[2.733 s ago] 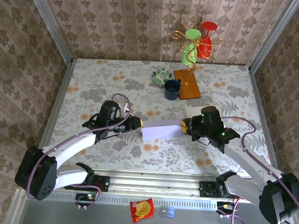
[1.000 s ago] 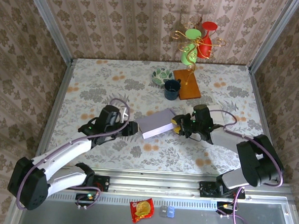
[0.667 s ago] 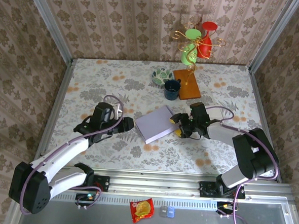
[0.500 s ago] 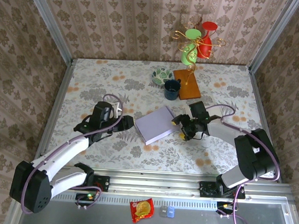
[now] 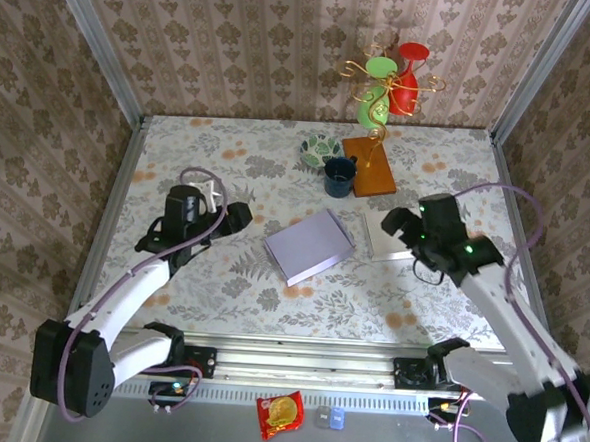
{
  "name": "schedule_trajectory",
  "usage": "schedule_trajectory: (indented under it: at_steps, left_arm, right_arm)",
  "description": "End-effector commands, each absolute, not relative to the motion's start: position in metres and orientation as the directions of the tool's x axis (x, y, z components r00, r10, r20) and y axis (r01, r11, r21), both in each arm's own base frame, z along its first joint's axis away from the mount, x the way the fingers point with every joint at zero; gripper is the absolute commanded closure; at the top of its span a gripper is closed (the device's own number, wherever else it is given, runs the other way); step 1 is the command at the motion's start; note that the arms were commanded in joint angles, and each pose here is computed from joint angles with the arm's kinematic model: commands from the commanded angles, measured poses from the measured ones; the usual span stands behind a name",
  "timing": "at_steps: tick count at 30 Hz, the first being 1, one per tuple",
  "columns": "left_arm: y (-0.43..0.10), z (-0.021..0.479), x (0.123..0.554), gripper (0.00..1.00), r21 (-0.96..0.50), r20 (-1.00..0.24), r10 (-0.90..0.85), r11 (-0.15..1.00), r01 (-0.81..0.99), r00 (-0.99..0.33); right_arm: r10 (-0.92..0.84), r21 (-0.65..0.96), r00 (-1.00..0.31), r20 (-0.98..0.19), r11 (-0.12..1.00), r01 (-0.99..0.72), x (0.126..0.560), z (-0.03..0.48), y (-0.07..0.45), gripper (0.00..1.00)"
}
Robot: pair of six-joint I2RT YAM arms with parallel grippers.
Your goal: Fold the paper box
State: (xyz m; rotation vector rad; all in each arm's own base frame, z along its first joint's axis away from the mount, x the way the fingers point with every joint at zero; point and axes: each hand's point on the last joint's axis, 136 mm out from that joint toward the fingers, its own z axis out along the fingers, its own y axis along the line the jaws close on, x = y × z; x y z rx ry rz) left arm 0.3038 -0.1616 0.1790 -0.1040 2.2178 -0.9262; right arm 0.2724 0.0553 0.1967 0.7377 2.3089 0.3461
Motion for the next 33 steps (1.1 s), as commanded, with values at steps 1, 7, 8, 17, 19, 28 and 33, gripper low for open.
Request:
schedule_trajectory:
  at_steps: [1, 7, 8, 17, 19, 28, 33]
  left_arm:
    - [-0.149, 0.19, 0.321, 0.0, -0.635, -0.632, -0.347, 0.744, 0.208, -0.693]
    - [-0.12, 0.172, 0.341, 0.0, -0.625, -0.629, -0.397, 0.769, 0.132, -0.668]
    - [-0.116, 0.17, 0.345, 0.0, -0.617, -0.635, -0.394, 0.776, 0.129, -0.664]
    - [-0.066, 0.148, 0.371, 0.0, -0.443, -0.691, -0.392, 0.893, -0.072, -0.607]
    - [-0.056, 0.144, 0.374, 0.0, -0.405, -0.703, -0.388, 0.907, -0.113, -0.596]
    - [-0.015, 0.13, 0.379, 0.0, -0.218, -0.731, -0.351, 0.933, -0.288, -0.585]
    - [-0.016, 0.127, 0.387, 0.0, -0.004, -0.8, -0.075, 0.993, -0.119, -0.595]
  right_arm:
    - [0.396, 0.076, -0.45, -0.8, 0.812, 0.579, 0.26, 0.211, -0.031, 0.0]
    - [-0.062, -0.117, -0.228, -0.972, 0.964, 0.24, 0.308, 0.181, -0.004, 0.0]
    - [-0.071, -0.12, -0.214, -0.974, 0.967, 0.224, 0.312, 0.176, -0.003, 0.0]
    - [-0.011, -0.054, -0.248, -0.969, 0.985, 0.165, 0.362, 0.137, -0.001, 0.0]
    - [-0.04, -0.079, -0.252, -0.967, 0.986, 0.145, 0.375, 0.136, -0.001, 0.0]
    - [0.042, -0.004, -0.268, -0.962, 0.985, 0.171, 0.388, 0.104, -0.019, 0.0]
    - [0.061, -0.016, -0.304, -0.951, 0.969, 0.245, 0.392, 0.101, -0.03, 0.0]
